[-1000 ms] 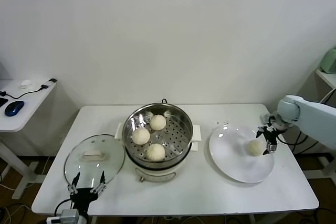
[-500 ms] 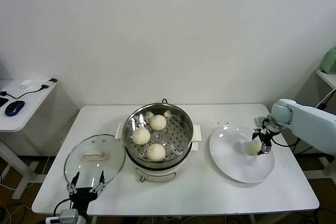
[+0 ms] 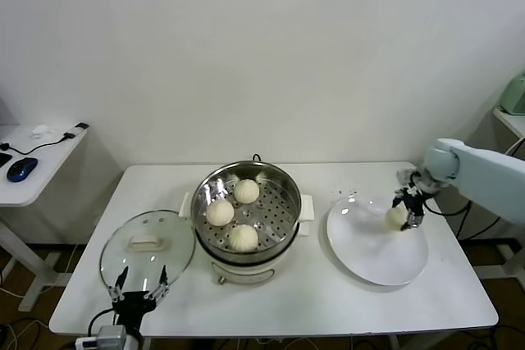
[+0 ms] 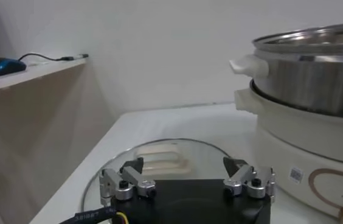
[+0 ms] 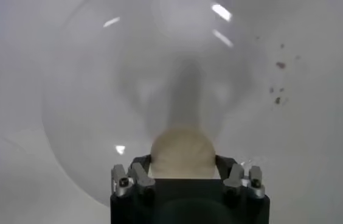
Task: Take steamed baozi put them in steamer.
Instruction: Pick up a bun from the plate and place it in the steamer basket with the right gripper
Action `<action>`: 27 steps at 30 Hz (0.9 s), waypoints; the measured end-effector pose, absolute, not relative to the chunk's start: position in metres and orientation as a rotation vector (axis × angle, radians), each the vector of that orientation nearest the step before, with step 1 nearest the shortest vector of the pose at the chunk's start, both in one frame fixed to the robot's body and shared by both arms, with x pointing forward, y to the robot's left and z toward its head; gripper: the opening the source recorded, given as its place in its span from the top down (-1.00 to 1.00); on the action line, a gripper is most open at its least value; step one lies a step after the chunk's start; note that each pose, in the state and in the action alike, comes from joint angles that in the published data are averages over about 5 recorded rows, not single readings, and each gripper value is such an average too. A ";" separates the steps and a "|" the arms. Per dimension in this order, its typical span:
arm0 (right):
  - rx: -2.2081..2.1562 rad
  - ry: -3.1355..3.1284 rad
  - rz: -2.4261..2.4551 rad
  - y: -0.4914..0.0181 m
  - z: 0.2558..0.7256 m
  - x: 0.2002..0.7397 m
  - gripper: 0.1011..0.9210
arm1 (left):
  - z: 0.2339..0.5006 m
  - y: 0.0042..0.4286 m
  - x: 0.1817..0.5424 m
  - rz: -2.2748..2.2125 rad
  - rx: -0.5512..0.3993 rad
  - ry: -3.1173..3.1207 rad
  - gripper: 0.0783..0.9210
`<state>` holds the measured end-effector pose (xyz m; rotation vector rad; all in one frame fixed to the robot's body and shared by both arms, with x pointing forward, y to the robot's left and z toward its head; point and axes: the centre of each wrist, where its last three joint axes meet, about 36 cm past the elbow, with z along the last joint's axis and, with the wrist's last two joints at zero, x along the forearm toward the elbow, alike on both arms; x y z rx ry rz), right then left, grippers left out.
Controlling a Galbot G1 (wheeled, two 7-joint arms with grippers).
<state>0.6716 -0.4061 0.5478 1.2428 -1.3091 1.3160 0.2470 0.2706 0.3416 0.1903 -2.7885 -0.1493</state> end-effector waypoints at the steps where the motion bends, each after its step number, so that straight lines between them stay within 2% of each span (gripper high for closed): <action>1: 1.252 -1.316 1.323 -0.400 0.560 0.673 -0.49 | 0.342 0.270 0.247 -0.150 0.189 -2.789 -0.77; 9: 1.377 -1.417 1.371 -0.313 0.679 0.670 -0.49 | 0.348 0.269 0.248 -0.155 0.172 -2.798 -0.77; 14: 1.474 -1.453 1.378 -0.242 0.724 0.651 -0.48 | 0.352 0.269 0.250 -0.155 0.162 -2.808 -0.77; 20: 1.528 -1.433 1.392 -0.168 0.729 0.631 -0.49 | 0.355 0.272 0.252 -0.152 0.165 -2.818 -0.77; 27: 1.524 -1.395 1.383 -0.116 0.688 0.621 -0.49 | 0.355 0.273 0.252 -0.151 0.167 -2.819 -0.77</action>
